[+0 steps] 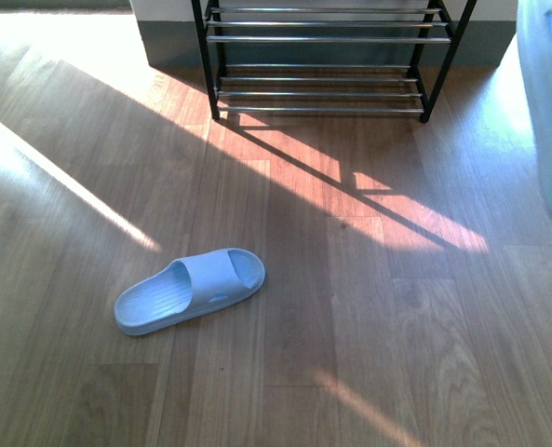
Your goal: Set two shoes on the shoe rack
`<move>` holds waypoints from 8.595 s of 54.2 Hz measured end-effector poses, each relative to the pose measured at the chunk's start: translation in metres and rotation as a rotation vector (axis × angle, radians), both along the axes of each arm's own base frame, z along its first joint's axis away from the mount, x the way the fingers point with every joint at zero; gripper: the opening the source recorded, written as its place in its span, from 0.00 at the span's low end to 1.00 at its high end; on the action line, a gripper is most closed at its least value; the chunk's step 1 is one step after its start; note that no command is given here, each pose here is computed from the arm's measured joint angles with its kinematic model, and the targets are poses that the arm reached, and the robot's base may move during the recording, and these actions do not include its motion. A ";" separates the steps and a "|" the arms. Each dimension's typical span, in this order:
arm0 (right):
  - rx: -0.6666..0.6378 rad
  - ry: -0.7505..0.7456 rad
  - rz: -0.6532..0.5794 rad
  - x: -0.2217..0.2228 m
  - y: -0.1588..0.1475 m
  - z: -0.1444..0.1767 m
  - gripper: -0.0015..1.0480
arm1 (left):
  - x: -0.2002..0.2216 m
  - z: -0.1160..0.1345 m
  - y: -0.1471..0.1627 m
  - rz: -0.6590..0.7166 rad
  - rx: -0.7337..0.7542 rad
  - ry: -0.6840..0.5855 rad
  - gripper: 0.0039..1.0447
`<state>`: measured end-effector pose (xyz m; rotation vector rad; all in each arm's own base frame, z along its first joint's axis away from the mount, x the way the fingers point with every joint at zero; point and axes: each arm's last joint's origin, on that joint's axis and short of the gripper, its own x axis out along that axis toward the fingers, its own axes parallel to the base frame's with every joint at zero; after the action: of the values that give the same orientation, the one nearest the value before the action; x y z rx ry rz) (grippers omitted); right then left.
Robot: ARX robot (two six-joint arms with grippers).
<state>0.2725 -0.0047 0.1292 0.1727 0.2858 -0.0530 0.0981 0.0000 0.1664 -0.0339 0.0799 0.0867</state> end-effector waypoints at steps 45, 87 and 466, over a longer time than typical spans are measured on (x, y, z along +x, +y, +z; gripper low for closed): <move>0.001 0.000 0.006 0.000 0.001 0.000 0.02 | 0.209 -0.205 -0.060 -0.678 0.448 0.914 0.91; 0.001 0.000 0.006 0.000 0.001 0.000 0.02 | 0.273 -0.319 -0.080 -0.787 0.389 1.040 0.91; -0.374 0.250 -0.030 0.299 0.016 -0.110 0.02 | 0.143 -0.031 -0.060 -0.016 0.227 0.411 0.02</move>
<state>0.5714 0.0116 0.0189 -0.2028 0.5167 -0.1571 0.2415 -0.0599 0.1356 0.2126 0.4803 0.0856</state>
